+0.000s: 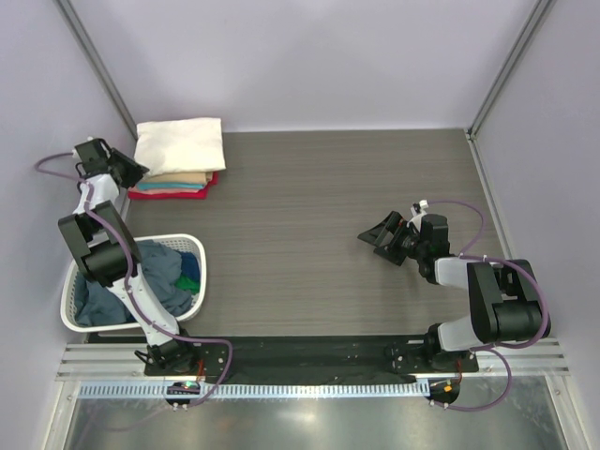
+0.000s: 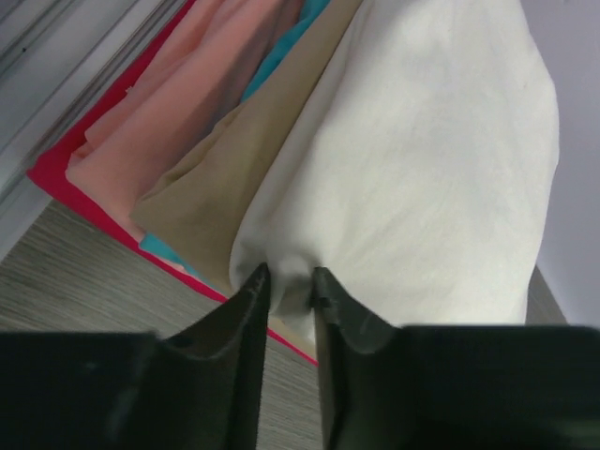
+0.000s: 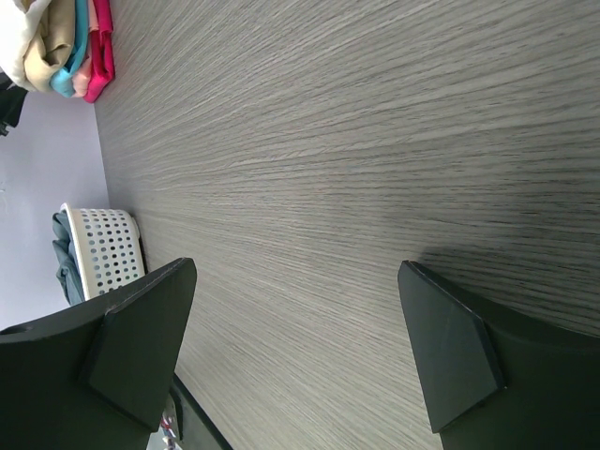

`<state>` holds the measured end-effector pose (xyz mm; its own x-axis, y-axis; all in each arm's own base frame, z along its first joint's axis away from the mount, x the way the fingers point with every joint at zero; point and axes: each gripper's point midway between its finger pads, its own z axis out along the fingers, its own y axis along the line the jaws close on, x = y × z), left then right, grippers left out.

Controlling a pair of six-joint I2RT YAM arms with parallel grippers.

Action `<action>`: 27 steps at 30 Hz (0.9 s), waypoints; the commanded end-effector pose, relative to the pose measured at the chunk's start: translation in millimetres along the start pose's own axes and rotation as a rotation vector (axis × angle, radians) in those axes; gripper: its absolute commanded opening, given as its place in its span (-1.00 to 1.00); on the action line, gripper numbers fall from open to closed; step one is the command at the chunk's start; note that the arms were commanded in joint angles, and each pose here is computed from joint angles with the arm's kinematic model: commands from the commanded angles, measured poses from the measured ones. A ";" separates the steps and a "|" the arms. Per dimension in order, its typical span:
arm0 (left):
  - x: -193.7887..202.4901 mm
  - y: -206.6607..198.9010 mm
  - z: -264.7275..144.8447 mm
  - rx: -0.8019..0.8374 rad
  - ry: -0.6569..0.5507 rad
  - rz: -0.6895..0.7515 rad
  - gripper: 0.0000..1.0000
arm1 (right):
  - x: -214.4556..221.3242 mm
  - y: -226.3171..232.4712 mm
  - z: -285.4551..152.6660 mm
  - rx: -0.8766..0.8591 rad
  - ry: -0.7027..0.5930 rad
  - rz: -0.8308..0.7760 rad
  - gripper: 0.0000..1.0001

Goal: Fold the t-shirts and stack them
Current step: Neatly place the folded tshirt to the corner, then reset both grippers

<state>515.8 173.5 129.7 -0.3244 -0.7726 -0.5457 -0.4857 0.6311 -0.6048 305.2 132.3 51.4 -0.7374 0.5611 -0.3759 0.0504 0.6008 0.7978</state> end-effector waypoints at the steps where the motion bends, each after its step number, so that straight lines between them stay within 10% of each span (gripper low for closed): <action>1: -23.4 -14.5 -10.5 0.033 -0.079 0.000 -0.56 | 2.3 -8.9 -0.1 0.023 0.002 -0.005 0.92; 3: -29.3 -16.7 -11.1 0.033 -0.090 0.004 -0.99 | 2.6 -9.3 0.0 0.024 0.003 -0.004 0.91; 15: -83.2 -10.2 -35.0 -0.060 -0.166 0.030 -0.97 | 2.8 -9.5 -0.1 0.022 0.004 -0.001 0.92; 17: -86.5 -10.1 -37.4 -0.070 -0.165 0.031 -0.84 | 3.0 -9.3 -0.1 0.021 0.005 -0.001 0.92; 21: -86.6 -17.9 -51.3 -0.054 -0.160 0.030 0.51 | 2.9 -9.9 -0.1 0.022 0.005 0.000 0.91; 27: -75.4 -36.0 -100.3 -0.031 -0.194 -0.003 0.86 | 0.6 -5.6 -3.9 0.011 -0.016 -0.016 0.92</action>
<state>501.7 197.2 183.1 -0.2812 -0.7607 -0.5850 -0.5388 0.6296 -0.5597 304.9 131.4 51.2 -0.7371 0.5628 -0.3740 0.0518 0.5989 0.7992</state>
